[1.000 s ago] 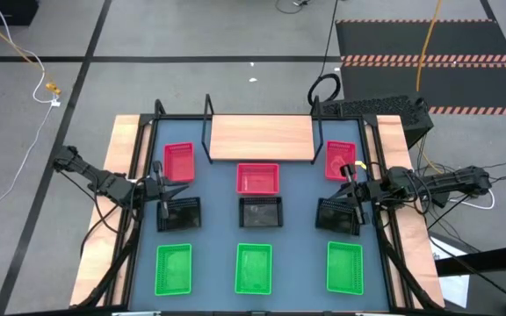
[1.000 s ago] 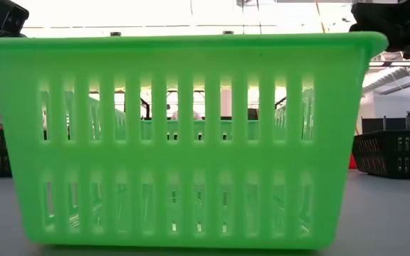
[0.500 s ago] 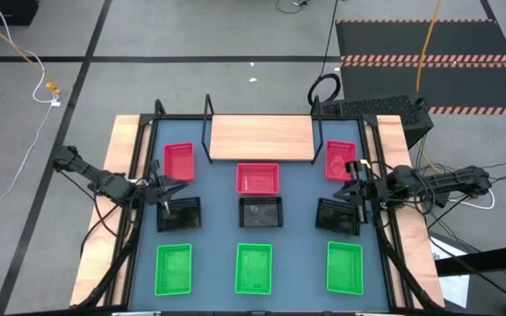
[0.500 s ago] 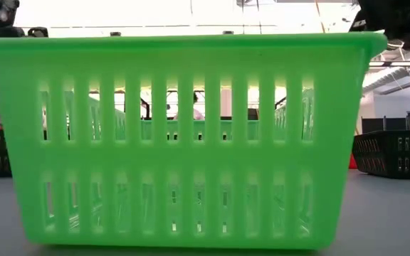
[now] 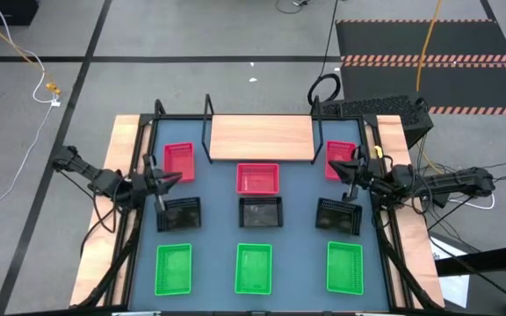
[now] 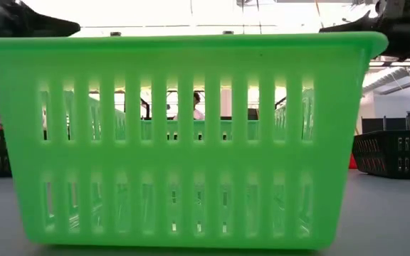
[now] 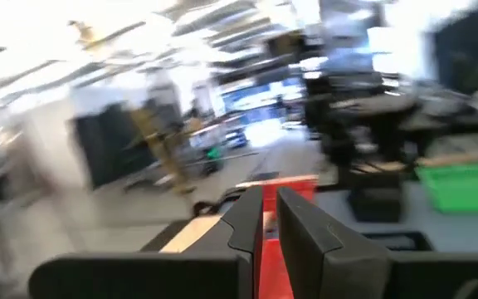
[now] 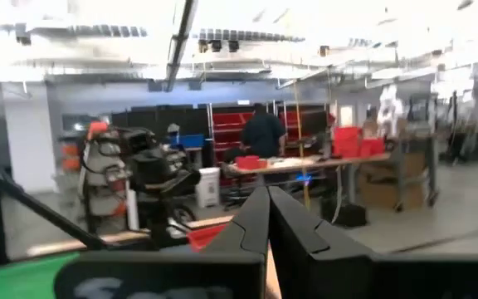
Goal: Stack baskets on shelf by color
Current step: Put the left red basket on the shelf
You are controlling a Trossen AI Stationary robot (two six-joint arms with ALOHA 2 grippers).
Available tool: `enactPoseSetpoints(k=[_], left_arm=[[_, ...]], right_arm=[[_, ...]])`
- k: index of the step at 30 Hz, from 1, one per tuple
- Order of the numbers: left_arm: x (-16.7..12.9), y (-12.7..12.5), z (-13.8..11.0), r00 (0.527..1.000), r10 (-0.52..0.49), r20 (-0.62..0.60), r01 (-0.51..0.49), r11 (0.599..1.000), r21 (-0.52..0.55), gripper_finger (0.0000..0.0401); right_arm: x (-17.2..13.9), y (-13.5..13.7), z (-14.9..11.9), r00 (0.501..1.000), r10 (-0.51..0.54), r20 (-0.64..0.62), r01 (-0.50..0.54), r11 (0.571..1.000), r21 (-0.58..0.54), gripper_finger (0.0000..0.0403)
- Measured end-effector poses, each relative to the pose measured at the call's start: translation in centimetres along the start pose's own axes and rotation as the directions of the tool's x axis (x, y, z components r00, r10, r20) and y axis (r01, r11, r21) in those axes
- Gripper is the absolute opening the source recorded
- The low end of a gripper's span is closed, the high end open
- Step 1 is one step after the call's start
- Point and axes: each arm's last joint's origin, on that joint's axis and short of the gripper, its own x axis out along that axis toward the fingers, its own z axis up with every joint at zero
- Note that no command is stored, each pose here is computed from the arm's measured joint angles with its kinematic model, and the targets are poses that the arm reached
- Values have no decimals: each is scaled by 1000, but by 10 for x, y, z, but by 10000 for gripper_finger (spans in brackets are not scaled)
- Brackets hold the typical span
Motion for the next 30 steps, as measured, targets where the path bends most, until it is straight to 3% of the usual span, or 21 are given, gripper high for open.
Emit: enactPoseSetpoints(k=[2, 7, 11, 16, 18, 21, 22, 24, 27, 30], left_arm=[[2, 0, -6, 995, 66, -70, -68, 997, -33, 42], [9, 1, -12, 960, 105, -259, -133, 987, -93, 34], [16, 9, 1, 929, 148, -340, -187, 979, -85, 19], [21, 22, 17, 893, 233, -385, -261, 965, -22, 4], [23, 27, 21, 879, 278, -386, -290, 957, 28, 6], [25, 33, 19, 857, 335, -392, -314, 942, 118, 4], [25, 35, 19, 850, 350, -394, -323, 937, 135, 3], [26, 37, 18, 839, 373, -397, -344, 928, 145, 3], [27, 38, 13, 825, 385, -415, -350, 923, 161, 23], [30, 35, 2, 815, 347, -463, -302, 938, 171, 69]], right_arm=[[0, 0, -3, 1000, 0, -30, 1, 999, 36, 0], [0, 0, -8, 997, 0, -75, 1, 1000, 8, 0], [1, 0, -9, 996, 11, -89, -23, 990, -136, 0], [4, -3, -11, 993, 60, -103, -90, 942, -324, 0], [6, -8, -8, 998, 11, -65, -36, 912, -409, 0], [9, -17, 4, 989, -130, 73, 149, 858, -491, 0], [10, -20, 9, 981, -153, 119, 192, 853, -485, 0], [10, -23, 14, 973, -146, 180, 210, 885, -417, 0], [13, -23, 9, 992, -36, 125, 69, 961, -268, 0], [15, -20, -4, 995, 95, -15, -96, 989, -113, 0]])
